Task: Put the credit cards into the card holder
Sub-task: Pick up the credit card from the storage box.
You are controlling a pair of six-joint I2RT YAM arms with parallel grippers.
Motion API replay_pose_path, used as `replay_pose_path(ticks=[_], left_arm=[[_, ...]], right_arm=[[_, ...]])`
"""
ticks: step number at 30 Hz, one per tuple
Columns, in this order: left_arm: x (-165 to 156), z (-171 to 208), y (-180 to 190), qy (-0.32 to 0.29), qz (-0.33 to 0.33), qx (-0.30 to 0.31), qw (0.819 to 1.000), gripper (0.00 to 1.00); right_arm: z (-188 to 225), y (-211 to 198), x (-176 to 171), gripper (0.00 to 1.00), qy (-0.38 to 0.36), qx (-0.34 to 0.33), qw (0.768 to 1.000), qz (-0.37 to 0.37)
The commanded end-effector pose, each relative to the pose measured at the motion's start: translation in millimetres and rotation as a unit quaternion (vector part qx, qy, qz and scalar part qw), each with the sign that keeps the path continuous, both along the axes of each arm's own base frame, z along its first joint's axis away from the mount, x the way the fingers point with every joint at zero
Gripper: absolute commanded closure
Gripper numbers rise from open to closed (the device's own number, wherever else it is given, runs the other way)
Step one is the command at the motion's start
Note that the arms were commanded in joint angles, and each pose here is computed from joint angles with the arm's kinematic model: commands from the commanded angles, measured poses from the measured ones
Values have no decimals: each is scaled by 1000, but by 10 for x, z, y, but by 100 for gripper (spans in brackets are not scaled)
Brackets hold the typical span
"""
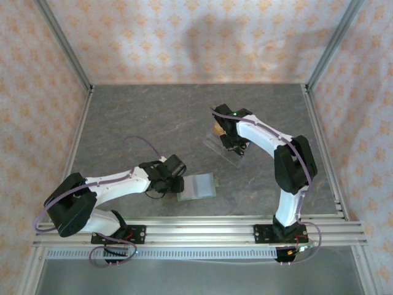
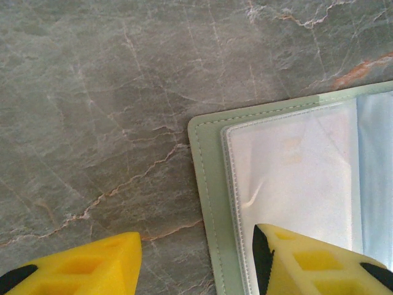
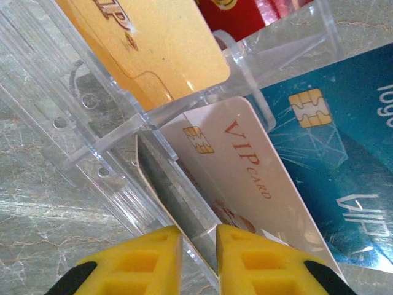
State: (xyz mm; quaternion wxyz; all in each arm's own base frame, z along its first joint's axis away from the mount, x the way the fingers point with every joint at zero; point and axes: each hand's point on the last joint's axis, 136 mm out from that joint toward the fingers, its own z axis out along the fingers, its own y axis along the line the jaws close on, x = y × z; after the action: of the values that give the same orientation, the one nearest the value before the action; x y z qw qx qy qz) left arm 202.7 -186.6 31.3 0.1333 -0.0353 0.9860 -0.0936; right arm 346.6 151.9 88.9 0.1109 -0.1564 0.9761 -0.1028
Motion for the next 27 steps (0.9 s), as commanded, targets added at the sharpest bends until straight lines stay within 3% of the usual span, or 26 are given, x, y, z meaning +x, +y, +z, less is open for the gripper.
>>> replay_pose_path(ticks=[1, 17, 27], left_arm=[[-19, -35, 53, -2, 2, 13, 1000, 49], [-19, -63, 55, 2, 1, 19, 1000, 49], [5, -20, 34, 0, -1, 18, 1000, 49]], right_arm=[[70, -106, -45, 80, 0, -26, 1000, -1], [338, -26, 31, 96, -9, -12, 1000, 16], [707, 46, 64, 100, -22, -5, 999, 28]])
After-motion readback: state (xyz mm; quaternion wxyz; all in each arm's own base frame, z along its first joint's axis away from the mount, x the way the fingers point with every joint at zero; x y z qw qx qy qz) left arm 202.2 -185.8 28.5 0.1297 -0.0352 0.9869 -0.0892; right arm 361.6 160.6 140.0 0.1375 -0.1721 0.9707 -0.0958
